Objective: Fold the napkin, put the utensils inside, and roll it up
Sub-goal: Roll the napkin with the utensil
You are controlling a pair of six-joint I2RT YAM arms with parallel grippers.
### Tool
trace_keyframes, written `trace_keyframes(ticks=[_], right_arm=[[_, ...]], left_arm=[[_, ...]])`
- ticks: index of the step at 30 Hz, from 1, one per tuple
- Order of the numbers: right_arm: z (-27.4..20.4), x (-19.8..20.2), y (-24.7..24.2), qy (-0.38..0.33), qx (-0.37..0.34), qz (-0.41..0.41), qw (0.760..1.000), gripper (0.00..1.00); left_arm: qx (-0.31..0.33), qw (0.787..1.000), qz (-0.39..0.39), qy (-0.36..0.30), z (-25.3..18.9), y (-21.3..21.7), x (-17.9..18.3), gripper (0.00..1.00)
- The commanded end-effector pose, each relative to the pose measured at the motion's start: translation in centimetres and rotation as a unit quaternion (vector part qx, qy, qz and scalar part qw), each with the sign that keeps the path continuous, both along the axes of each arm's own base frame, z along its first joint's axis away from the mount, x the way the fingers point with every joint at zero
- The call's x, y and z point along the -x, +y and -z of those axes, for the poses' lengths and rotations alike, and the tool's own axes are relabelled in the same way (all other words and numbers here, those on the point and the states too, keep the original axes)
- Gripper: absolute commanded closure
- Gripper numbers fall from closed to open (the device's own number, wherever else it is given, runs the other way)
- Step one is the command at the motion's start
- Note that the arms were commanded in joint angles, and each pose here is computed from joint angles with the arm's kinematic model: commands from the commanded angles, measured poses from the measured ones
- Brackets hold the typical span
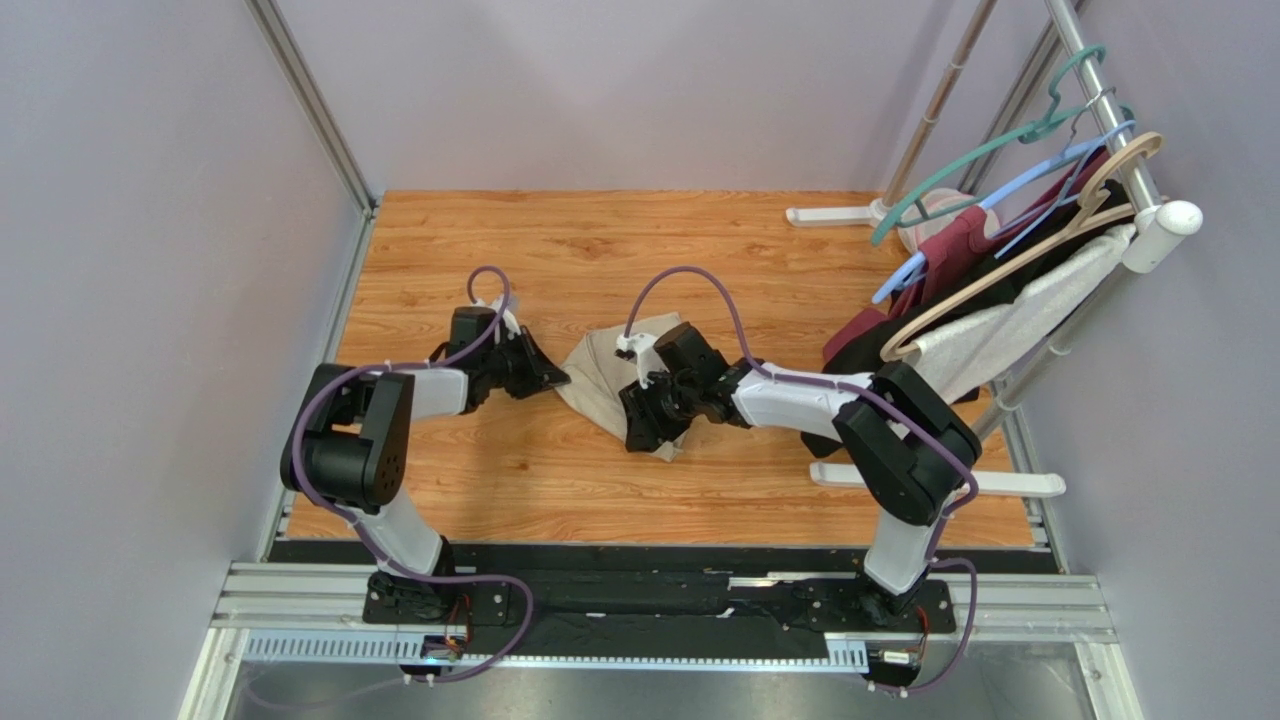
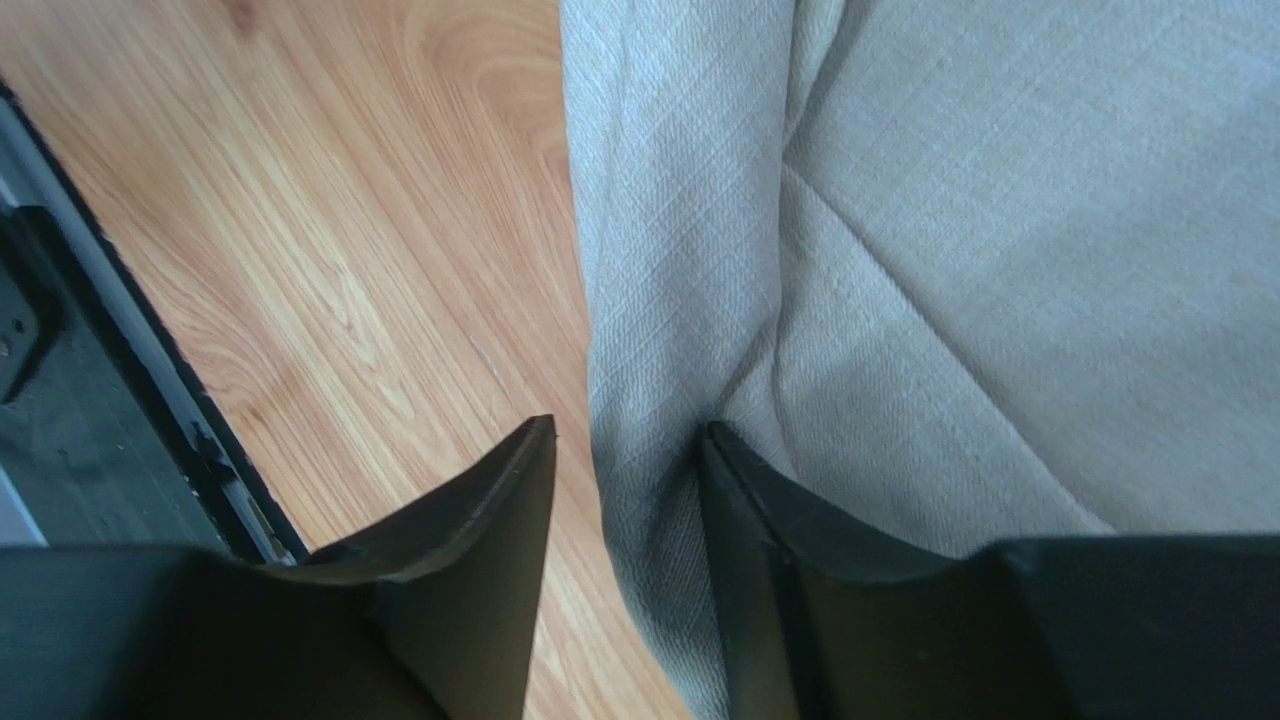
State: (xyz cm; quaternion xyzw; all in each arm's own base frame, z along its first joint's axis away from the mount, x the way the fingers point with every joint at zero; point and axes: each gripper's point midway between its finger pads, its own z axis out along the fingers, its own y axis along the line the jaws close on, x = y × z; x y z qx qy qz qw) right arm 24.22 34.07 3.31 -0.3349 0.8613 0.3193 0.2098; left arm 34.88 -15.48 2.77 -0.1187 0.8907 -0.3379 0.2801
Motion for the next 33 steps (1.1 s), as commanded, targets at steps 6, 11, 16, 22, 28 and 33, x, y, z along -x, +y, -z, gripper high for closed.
trace_keyframes(ticks=[6, 11, 16, 22, 28, 33], right_arm=[[-6.3, -1.5, -0.3, -0.134, 0.075, 0.03, 0.988, 0.43], [-8.0, -0.9, 2.0, -0.215, 0.073, 0.011, 0.974, 0.42], [-5.6, -1.3, 2.6, -0.226, 0.113, -0.001, 0.967, 0.43], [-3.2, -1.6, 2.7, -0.237, 0.132, -0.006, 0.962, 0.43], [-1.8, -1.7, 2.9, -0.248, 0.135, -0.011, 0.959, 0.46], [0.3, -1.9, 2.6, -0.237, 0.161, -0.015, 0.958, 0.54]], left_arm=[[-0.014, 0.999, 0.042, 0.017, 0.2, -0.4, 0.2, 0.96], [-0.017, 0.999, 0.045, 0.025, 0.3, -0.3, 0.2, 0.96], [-0.017, 0.998, 0.047, 0.029, 0.3, -0.4, 0.2, 0.96], [-0.018, 0.998, 0.048, 0.033, 0.4, -0.4, 0.2, 0.96], [-0.018, 0.998, 0.049, 0.035, 0.3, -0.4, 0.2, 0.96], [-0.019, 0.998, 0.05, 0.034, 0.3, -0.4, 0.2, 0.96]])
